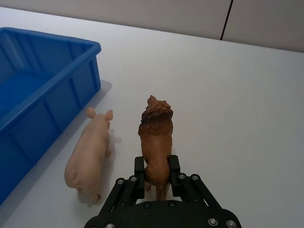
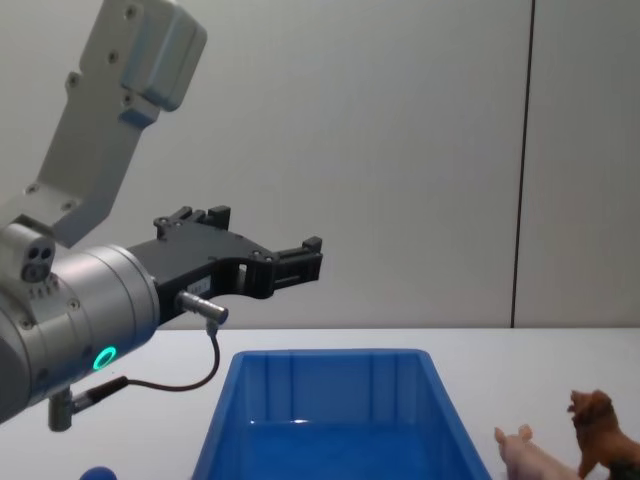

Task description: Pick up the two dolls from the table and place them into the box.

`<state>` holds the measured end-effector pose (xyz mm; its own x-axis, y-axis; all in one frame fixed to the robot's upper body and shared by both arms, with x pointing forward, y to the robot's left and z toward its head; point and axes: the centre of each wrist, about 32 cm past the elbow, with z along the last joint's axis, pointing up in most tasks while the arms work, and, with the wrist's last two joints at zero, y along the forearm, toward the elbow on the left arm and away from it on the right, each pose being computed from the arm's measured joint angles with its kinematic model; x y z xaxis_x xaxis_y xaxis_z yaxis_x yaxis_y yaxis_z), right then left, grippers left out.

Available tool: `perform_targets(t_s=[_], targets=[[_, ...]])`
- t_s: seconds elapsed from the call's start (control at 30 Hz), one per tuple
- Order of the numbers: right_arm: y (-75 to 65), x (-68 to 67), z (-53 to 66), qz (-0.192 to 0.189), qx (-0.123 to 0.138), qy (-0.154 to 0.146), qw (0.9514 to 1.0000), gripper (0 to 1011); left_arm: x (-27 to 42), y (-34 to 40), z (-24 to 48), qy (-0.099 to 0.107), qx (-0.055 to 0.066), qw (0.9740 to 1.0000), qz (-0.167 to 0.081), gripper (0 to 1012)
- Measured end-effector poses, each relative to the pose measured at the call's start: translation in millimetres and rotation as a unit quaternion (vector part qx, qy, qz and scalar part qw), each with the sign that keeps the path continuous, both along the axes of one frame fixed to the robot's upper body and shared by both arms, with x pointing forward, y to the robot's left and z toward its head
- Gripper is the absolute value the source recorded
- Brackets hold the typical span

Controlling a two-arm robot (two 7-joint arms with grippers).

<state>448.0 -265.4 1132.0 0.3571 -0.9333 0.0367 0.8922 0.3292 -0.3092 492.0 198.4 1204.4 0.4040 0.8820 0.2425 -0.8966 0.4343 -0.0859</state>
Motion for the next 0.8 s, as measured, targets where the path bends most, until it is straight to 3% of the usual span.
perform_targets(t_s=[0.3, 0.6, 0.8], targets=[[3.7, -0.8, 14.1, 0.005, 0.005, -0.035, 0.9994, 282, 0.0, 0.0, 0.0, 0.0, 0.0, 1.0, 0.0, 1002], [13.3, 2.5, 45.5, 0.027, 0.02, -0.088, 0.9955, 282, 0.0, 0.0, 0.0, 0.0, 0.0, 1.0, 0.0, 1001], [23.3, 7.5, 57.9, 0.055, 0.036, -0.102, 0.9926, 282, 0.0, 0.0, 0.0, 0.0, 0.0, 1.0, 0.0, 1001]])
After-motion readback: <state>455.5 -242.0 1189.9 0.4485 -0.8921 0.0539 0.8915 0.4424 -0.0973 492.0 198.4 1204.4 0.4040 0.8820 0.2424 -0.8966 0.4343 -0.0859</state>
